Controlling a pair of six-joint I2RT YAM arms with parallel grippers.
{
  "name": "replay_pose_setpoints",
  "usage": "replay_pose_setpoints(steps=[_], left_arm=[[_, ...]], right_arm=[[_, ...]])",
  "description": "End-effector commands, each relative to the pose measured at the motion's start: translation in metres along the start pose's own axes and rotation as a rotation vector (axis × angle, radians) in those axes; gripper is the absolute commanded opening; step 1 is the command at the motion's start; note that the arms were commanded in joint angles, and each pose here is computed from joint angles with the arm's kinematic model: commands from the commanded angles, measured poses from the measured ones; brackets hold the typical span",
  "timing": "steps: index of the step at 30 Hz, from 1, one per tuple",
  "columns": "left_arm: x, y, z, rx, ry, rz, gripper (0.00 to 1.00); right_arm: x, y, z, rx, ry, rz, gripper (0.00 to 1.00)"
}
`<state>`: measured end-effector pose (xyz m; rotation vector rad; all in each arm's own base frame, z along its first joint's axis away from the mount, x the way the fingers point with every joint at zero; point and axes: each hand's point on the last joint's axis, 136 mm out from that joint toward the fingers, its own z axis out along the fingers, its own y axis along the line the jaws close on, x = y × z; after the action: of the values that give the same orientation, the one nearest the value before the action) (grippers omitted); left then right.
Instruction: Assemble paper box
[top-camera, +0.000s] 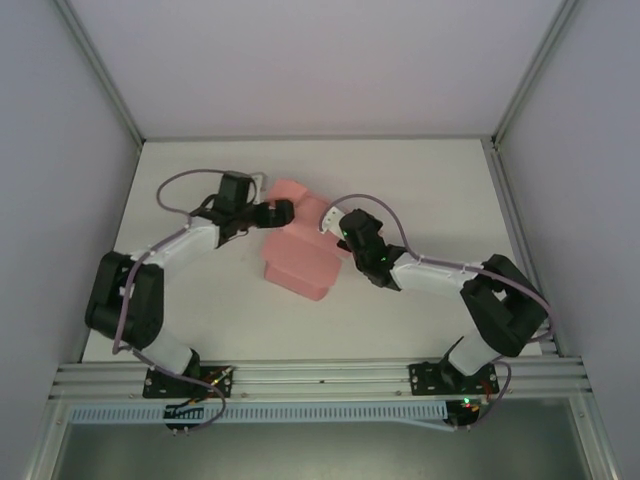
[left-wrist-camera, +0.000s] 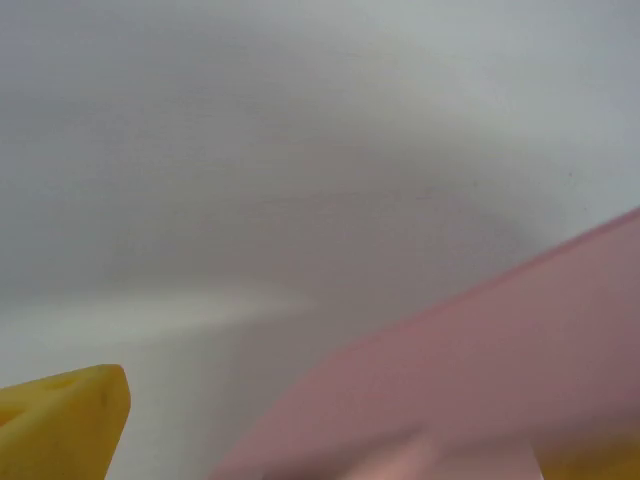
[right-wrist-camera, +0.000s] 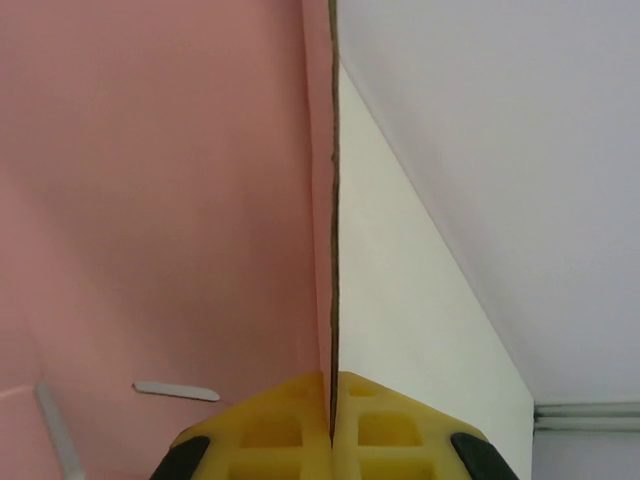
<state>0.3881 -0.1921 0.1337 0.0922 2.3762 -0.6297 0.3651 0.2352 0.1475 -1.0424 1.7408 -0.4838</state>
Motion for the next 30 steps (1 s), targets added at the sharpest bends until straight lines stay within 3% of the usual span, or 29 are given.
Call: replay_pose_setpoints(steps=[1,5,12,19,26,30], left_arm=[[-0.01,-0.001,-0.03,0.165,-0.073,-0.003,1.0],[-0.004,0.011,-0.041,0.254,-0.1,-0.032,1.0],[-0.018,0.058,-0.021,0.111,-0.09,-0.126,1.0],[-0.013,0.047,0.008,0.188,-0.024,-0.092,1.0],[-0.003,-0.008,-0.001,0.415,-0.023,0.078,1.0],[0.008,-0.02,0.004,0.441,0.009,0.115,1.0]], right_arm=[[0.0,-0.012,-0.008,0.002,-0.024,0.095,0.0],[0.002,-0.012,-0.01,-0.021,-0.024,0.098,0.0],[0.0,-0.011,-0.012,-0.045,-0.035,0.116,0.0],[-0.004,-0.013,-0.013,-0.045,-0.042,0.137,0.0],[-0.002,-0.014,-0.014,-0.051,-0.03,0.151,0.0],[-0.004,-0.014,-0.014,-0.056,-0.035,0.165,0.0]])
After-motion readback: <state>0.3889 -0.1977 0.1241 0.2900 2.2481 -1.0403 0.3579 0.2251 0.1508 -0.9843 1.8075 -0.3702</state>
